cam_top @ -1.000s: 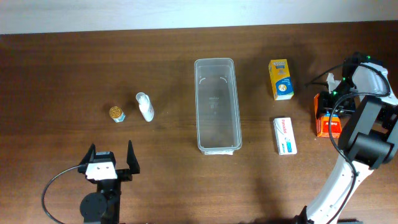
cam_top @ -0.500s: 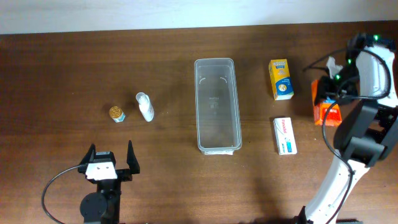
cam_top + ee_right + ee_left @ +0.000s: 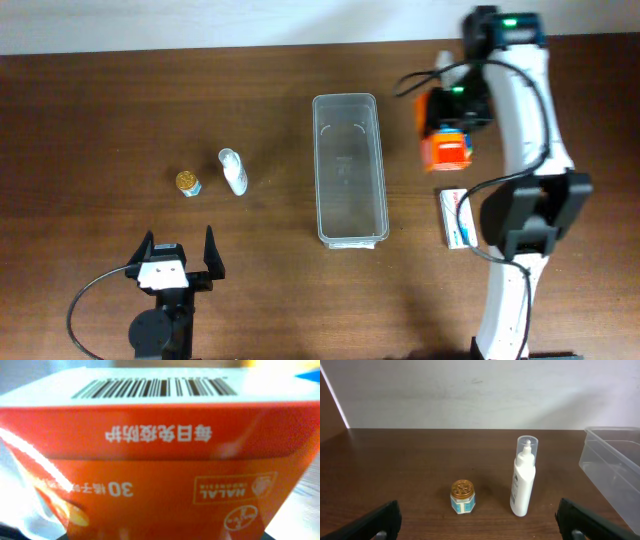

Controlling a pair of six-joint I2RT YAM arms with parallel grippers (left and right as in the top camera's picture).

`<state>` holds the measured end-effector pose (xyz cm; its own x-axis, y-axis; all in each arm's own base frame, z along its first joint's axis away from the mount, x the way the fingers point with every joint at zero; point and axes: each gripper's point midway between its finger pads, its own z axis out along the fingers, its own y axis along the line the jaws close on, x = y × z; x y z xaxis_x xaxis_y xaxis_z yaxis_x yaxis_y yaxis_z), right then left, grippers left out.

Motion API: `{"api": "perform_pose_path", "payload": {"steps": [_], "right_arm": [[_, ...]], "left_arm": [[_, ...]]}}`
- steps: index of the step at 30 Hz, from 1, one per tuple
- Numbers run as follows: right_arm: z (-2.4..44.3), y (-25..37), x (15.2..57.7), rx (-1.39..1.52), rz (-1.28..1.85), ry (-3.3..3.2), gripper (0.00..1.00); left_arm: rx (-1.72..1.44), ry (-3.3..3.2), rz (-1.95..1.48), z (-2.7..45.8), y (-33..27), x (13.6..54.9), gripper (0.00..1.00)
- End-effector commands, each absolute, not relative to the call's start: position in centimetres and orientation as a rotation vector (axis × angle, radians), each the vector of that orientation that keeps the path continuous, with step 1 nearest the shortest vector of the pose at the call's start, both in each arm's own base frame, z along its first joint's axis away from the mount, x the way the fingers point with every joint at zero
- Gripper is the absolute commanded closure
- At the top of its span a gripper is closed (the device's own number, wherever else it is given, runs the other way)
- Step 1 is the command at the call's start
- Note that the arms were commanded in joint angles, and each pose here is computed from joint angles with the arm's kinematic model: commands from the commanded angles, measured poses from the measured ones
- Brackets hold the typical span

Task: Pack container
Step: 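Carry the orange box into the clear container and release it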

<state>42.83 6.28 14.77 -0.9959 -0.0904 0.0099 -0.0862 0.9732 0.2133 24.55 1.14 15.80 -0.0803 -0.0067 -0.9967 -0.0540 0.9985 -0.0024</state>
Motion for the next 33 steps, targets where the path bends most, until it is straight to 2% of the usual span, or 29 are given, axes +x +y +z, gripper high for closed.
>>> {"api": "perform_pose_path", "payload": {"steps": [1, 5, 12, 17, 23, 33], "right_arm": [[15.6, 11.4, 43.3, 0.109, -0.408, -3.132, 0.46], [15.8, 16.3, 43.7, 0.083, -0.444, -3.173, 0.46], [15.8, 20.6, 43.5, 0.105, -0.467, -3.207, 0.46], [15.0, 21.0, 44.3, 0.090, -0.354, -3.278, 0.46], [13.9, 21.4, 46.0, 0.005, -0.368, -3.326, 0.46], [10.0, 22.2, 45.2, 0.013, -0.302, -3.245, 0.46]], "left_arm": [[-0.045, 1.650, 0.026, 15.6, 1.0, 24.6, 0.01], [-0.045, 1.650, 0.027, 15.6, 1.0, 24.6, 0.01], [-0.045, 1.650, 0.026, 15.6, 1.0, 24.6, 0.01], [-0.045, 1.650, 0.027, 15.6, 1.0, 24.6, 0.01], [-0.045, 1.650, 0.026, 15.6, 1.0, 24.6, 0.01], [-0.045, 1.650, 0.027, 15.6, 1.0, 24.6, 0.01]]}}
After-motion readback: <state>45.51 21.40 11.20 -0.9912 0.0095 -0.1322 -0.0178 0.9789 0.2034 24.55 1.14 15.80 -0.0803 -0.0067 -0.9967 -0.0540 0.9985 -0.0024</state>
